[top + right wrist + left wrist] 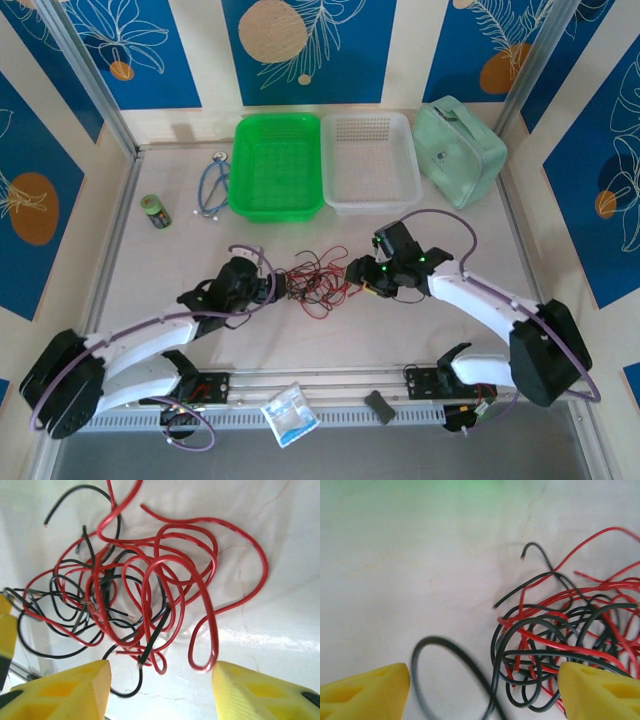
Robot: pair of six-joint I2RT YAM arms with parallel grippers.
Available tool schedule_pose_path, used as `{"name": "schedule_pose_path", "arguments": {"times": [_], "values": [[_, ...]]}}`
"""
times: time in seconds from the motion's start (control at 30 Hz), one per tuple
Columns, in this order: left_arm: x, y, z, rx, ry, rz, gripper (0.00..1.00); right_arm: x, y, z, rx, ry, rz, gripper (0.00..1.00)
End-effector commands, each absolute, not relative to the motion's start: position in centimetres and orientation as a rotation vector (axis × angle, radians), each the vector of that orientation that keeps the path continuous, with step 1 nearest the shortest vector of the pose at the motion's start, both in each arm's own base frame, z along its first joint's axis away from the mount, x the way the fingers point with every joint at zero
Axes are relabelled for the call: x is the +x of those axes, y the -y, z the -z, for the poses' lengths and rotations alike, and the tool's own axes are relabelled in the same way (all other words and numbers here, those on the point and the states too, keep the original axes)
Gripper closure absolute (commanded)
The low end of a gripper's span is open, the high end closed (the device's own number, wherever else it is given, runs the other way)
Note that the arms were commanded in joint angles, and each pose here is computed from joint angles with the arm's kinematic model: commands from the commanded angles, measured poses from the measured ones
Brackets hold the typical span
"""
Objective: Untangle the cables
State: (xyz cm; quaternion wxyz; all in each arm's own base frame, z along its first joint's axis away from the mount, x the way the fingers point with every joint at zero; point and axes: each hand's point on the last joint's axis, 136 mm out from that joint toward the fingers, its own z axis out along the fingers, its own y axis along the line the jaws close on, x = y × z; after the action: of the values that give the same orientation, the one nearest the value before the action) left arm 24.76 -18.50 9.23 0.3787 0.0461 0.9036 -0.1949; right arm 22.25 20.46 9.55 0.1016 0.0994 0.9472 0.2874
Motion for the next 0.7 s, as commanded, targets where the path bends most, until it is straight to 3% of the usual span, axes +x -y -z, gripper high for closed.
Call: {"name": "schedule_pose_path", "arguments": {"times": [0.0, 0.4, 0.67], "values": [[24.2, 17.7, -10.8, 0.175, -2.312, 0.461, 0.2, 21.0, -18.4, -9.9, 0.31, -2.839, -0.724, 0.41], [24.5, 22.7, -11.7, 0.27, -2.47, 0.619, 0.17, 21.3, -21.8, -11.8, 0.212, -2.863, -0.607, 0.11], [25.1, 23.8, -8.3, 0.244, -2.605, 0.545, 0.1, 23.0, -24.4, -8.3, 0.273, -2.938, -0.565, 0.11]]}}
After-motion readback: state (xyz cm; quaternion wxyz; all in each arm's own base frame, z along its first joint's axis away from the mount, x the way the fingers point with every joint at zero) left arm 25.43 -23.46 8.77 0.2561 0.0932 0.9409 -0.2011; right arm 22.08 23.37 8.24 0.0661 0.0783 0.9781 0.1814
